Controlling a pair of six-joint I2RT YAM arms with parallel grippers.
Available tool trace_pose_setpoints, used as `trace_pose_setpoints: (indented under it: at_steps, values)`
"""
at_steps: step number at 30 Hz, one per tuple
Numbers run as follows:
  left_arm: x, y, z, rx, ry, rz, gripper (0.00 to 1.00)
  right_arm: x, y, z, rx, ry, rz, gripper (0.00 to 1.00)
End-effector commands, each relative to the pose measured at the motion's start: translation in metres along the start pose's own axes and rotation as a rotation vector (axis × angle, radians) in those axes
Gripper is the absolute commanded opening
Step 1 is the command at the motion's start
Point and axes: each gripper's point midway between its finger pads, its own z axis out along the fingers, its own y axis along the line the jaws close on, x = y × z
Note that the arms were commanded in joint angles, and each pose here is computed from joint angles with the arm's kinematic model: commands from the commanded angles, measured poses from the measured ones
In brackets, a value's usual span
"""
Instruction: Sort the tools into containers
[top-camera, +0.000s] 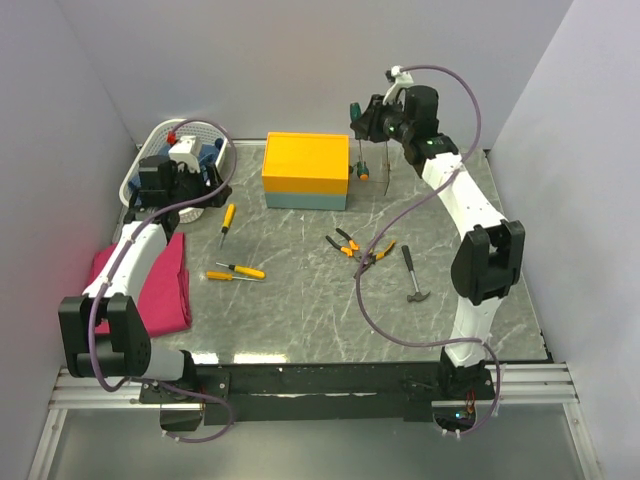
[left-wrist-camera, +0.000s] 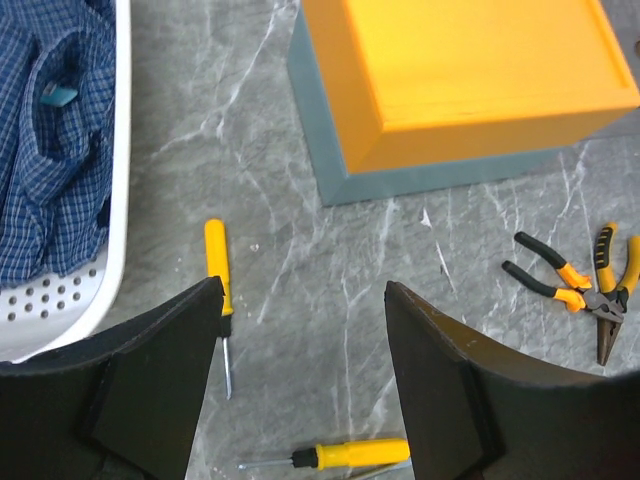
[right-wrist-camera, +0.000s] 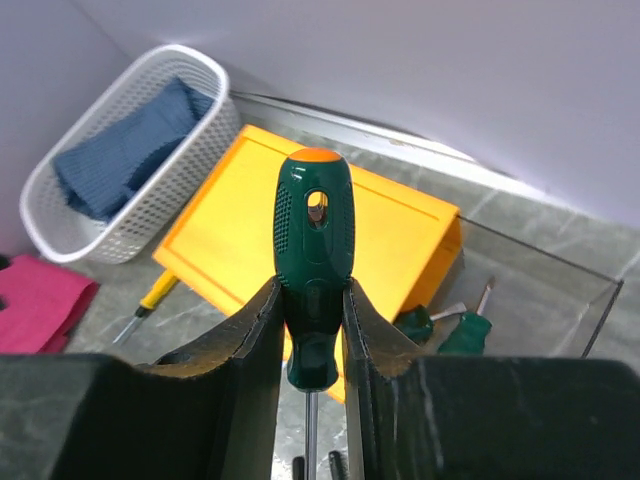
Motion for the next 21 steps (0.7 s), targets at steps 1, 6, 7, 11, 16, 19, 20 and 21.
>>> trace_pose_setpoints:
  at_steps: [1,6,7,11,16,19,20,21]
  values:
    - [-0.026,-0.014,-0.005,0.047,-0.102,0.057,0.72,-0.013,-0.017,0.005,0.072,-0.054,0.024,0.00]
    - [-0.031,-0.010,-0.002,0.030,-0.133,0.046,0.72,-0.002,-0.051,0.021,0.128,-0.040,0.027,0.00]
    - [-0.031,-0.010,-0.001,0.033,-0.133,0.046,0.72,-0.007,-0.053,0.023,0.132,-0.053,0.020,0.00]
    - [-0.023,-0.011,0.001,0.048,-0.097,0.058,0.72,0.005,-0.078,0.037,0.178,-0.026,0.025,0.00]
    - [-0.018,-0.004,0.007,0.031,-0.083,0.087,0.72,0.026,-0.088,0.044,0.190,0.017,0.036,0.00]
    - [-0.019,-0.003,0.009,0.029,-0.082,0.091,0.72,0.043,-0.087,0.045,0.191,0.055,0.059,0.01]
    - [-0.020,-0.003,0.009,0.031,-0.084,0.094,0.72,0.046,-0.087,0.045,0.192,0.064,0.050,0.07]
    - [-0.021,-0.004,0.010,0.034,-0.086,0.095,0.72,0.049,-0.086,0.045,0.190,0.074,0.044,0.23]
